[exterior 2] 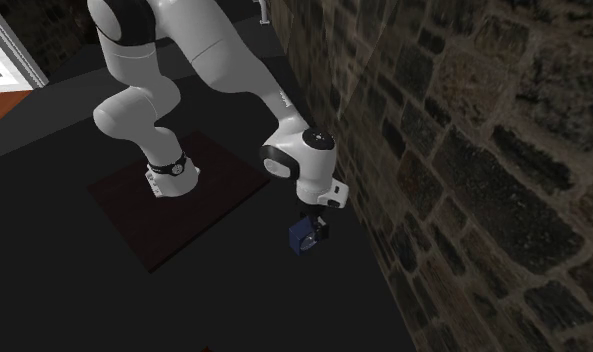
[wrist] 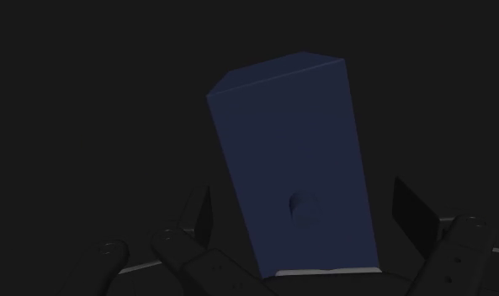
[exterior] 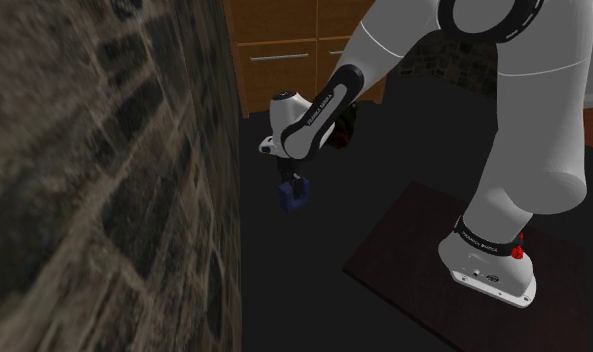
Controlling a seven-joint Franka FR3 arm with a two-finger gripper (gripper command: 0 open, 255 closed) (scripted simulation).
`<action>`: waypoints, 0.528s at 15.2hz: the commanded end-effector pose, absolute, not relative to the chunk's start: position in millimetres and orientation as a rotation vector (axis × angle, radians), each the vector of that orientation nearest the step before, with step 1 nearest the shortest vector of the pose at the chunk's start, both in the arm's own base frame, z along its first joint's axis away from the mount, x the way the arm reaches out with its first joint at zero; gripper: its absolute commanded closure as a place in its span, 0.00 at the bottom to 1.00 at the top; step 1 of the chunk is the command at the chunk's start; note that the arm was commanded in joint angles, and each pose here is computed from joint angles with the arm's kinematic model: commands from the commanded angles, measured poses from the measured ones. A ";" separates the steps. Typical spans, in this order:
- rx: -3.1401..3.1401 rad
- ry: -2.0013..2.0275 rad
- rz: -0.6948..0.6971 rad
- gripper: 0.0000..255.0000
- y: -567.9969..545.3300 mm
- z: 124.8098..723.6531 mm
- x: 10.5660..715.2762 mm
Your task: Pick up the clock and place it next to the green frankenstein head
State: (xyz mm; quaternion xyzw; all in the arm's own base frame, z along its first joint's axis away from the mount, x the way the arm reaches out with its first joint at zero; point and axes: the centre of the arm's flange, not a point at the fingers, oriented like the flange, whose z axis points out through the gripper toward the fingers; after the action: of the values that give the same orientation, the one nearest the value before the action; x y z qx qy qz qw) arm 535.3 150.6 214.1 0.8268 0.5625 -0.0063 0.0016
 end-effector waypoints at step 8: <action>2.595 1.765 -0.019 1.00 150.0 210.6 535.0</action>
State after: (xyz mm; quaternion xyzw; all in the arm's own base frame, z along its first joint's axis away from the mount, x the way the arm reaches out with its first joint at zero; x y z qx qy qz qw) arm 535.1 150.0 210.7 0.8268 0.5625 -0.0060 0.0017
